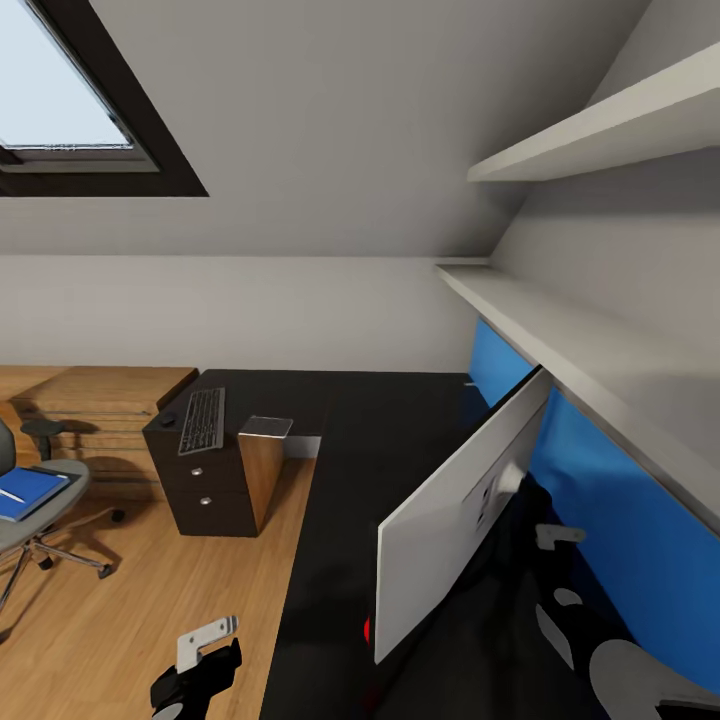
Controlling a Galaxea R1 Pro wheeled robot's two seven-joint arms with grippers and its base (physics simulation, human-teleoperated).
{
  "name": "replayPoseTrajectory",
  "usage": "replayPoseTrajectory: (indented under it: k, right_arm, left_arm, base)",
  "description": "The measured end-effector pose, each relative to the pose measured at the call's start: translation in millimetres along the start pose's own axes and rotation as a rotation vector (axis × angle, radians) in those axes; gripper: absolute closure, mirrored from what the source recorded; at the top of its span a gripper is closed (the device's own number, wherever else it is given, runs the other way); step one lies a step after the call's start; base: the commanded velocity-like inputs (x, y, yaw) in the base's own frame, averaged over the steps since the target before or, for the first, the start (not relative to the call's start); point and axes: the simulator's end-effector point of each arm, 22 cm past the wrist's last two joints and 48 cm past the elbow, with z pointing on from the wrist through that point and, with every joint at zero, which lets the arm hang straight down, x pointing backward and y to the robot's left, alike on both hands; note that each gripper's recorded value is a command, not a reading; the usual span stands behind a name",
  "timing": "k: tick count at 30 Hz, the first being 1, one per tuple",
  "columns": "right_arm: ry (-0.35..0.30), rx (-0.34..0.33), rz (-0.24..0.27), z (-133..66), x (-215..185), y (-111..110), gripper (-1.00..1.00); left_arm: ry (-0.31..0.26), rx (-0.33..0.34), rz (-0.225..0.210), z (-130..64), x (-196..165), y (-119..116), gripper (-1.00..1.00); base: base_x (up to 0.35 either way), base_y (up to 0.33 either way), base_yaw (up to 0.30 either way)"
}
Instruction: In the bedroom, organize the workspace by keeping the computer under the desk, ensuring the monitor is on the desk, placing the keyboard on the desk next to the monitor, placing the mouse on the desk next to the keyboard, moving the folder from the swivel chair onto the desk next to the mouse, stacking the notebook on top of the folder with the pen on top of the notebook, and positioning the swivel chair next to the desk.
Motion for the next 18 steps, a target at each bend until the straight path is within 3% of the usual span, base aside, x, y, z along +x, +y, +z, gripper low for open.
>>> replayPoseTrajectory:
  k: [18]
  right_arm:
    - [0.000,0.000,0.000,0.0,0.0,0.0,1.00]
  left_arm:
    - [0.000,0.000,0.000,0.1,-0.1,0.2,-1.00]
  base:
    - [0.000,0.000,0.000]
